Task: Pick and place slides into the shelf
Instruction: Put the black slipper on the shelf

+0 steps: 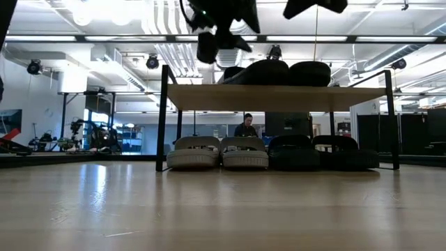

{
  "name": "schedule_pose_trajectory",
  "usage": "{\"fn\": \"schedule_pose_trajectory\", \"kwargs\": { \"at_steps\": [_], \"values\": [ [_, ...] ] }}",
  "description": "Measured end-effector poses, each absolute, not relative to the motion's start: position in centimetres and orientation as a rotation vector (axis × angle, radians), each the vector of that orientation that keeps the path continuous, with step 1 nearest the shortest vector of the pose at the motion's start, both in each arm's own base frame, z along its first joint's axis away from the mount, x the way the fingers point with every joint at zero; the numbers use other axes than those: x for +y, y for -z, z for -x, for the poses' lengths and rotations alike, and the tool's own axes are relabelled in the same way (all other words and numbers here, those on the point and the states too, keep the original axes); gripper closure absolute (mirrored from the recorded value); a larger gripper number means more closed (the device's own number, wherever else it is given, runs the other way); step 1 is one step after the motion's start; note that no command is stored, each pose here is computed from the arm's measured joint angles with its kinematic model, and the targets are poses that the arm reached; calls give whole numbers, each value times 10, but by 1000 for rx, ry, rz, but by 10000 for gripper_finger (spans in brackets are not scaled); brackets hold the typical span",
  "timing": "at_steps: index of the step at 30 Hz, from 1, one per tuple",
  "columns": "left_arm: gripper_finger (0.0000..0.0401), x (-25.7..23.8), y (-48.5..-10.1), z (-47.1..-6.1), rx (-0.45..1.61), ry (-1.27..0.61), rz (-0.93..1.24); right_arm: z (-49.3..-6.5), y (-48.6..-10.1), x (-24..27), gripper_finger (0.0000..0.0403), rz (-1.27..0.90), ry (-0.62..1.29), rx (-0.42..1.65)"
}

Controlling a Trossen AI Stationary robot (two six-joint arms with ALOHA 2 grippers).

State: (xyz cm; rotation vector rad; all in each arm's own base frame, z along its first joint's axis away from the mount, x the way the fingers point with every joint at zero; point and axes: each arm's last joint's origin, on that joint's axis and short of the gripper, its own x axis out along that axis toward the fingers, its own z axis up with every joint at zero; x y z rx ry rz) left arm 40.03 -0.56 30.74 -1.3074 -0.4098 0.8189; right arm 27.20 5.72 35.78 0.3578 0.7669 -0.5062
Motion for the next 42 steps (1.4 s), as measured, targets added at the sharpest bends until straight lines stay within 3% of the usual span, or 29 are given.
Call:
{"fn": "schedule_pose_trajectory", "kwargs": {
  "at_steps": [6, 15, 21, 26, 28, 32, 38, 42],
  "values": [
    [207, -16, -320, -387, -196, -730, 1207, -277, -364, 41, 394, -388, 478, 725],
    [207, -28, -322, -328, -7, -1022, 1103, -265, -375, 34, 394, -394, 465, 699],
    [253, -10, -341, -330, 284, -782, 845, -262, -378, 31, 394, -369, 483, 682],
    [363, 6, -350, -324, 513, -522, 616, -257, -378, 30, 394, -360, 490, 706],
    [389, 12, -349, -323, 578, -412, 494, -254, -378, 30, 394, -356, 496, 724],
    [391, 18, -342, -320, 693, -327, 295, -250, -379, 29, 394, -354, 501, 735],
    [400, 27, -325, -316, 864, -376, 103, -241, -384, 28, 394, -356, 501, 730],
    [401, 39, -323, -320, 861, -396, 73, -238, -386, 27, 394, -359, 500, 722]
  ]
}}
